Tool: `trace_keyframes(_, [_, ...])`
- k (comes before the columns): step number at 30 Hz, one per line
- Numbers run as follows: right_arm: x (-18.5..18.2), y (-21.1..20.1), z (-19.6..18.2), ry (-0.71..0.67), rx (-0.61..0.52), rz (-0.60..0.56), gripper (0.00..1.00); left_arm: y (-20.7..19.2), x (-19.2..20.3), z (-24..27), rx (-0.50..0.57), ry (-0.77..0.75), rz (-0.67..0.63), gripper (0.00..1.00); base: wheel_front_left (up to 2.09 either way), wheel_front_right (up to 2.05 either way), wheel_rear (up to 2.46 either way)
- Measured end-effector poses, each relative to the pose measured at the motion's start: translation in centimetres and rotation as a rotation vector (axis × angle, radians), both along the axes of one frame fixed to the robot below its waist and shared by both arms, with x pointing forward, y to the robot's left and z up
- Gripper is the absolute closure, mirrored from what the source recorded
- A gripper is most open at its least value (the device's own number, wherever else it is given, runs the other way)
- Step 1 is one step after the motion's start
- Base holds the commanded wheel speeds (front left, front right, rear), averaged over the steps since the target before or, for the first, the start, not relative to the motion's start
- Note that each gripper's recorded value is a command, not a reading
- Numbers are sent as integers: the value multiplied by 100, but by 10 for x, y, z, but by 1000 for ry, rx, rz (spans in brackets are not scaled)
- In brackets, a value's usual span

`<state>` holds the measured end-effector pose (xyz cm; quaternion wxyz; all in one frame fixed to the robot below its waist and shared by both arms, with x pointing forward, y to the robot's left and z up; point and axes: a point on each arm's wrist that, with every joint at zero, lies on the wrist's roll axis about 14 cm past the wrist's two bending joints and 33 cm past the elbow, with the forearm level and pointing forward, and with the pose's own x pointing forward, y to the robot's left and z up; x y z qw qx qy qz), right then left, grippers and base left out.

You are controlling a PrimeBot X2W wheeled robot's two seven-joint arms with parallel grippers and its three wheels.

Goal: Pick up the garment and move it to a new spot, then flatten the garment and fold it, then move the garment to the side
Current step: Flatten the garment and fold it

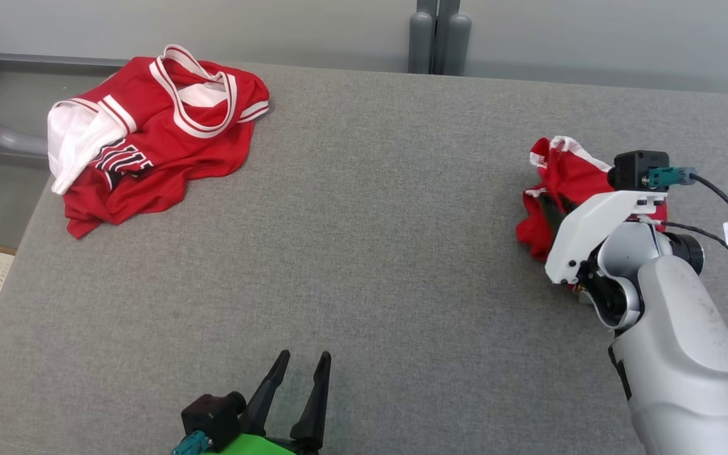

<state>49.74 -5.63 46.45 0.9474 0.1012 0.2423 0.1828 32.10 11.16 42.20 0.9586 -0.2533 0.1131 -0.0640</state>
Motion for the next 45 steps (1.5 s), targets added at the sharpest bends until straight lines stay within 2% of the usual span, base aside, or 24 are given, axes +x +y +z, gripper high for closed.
trace_keyframes(3, [-11,10,5,-33,15,32,0,0,-5,-3,-3,11,4,0,0,0,0])
trace_keyframes(8, [-41,23,31,-176,57,98,0,0,-13,-4,-10,12,8,0,0,0,0])
trace_keyframes(10, [-59,17,37,-230,79,101,0,3,-18,-3,-11,8,19,0,0,0,0])
trace_keyframes(12, [-76,-3,43,-318,35,97,0,9,-23,-1,-4,-1,35,0,0,0,0])
trace_keyframes(15, [-97,-43,46,-417,16,4,0,17,-28,5,34,-29,49,0,0,0,0])
trace_keyframes(18, [-118,-87,42,-519,-74,-79,0,32,-27,17,63,-78,86,0,0,0,0])
trace_keyframes(22, [-146,-137,29,-524,-165,-205,0,57,-31,33,120,-137,148,0,0,0,0])
trace_keyframes(25, [-164,-157,40,-563,-203,-272,0,77,-37,45,163,-177,199,0,0,0,0])
trace_keyframes(28, [-186,-179,30,-531,-258,-329,0,91,-43,52,172,-198,245,0,0,0,0])
trace_keyframes(32, [-192,-186,28,-522,-256,-377,0,94,-47,52,172,-198,256,0,0,0,0])
trace_keyframes(37, [-161,-169,39,-563,-231,-341,0,91,-42,48,174,-181,242,0,0,0,0])
trace_keyframes(38, [-154,-165,37,-559,-231,-330,8,90,-40,48,174,-179,239,0,0,0,0])
trace_keyframes(40, [-134,-158,32,-544,-238,-302,53,85,-31,50,171,-185,223,0,0,0,0])
trace_keyframes(41, [-125,-154,31,-542,-241,-288,58,83,-28,51,169,-187,216,0,0,0,0])
trace_keyframes(42, [-113,-149,33,-546,-240,-277,68,80,-24,51,167,-188,210,0,0,0,0])
trace_keyframes(43, [-100,-144,34,-546,-242,-265,82,78,-20,50,166,-185,204,0,0,0,0])
trace_keyframes(44, [-89,-139,33,-545,-252,-246,100,77,-18,48,166,-178,198,0,0,0,0])
trace_keyframes(45, [-80,-136,32,-540,-252,-241,100,76,-16,46,168,-170,195,0,0,0,0])
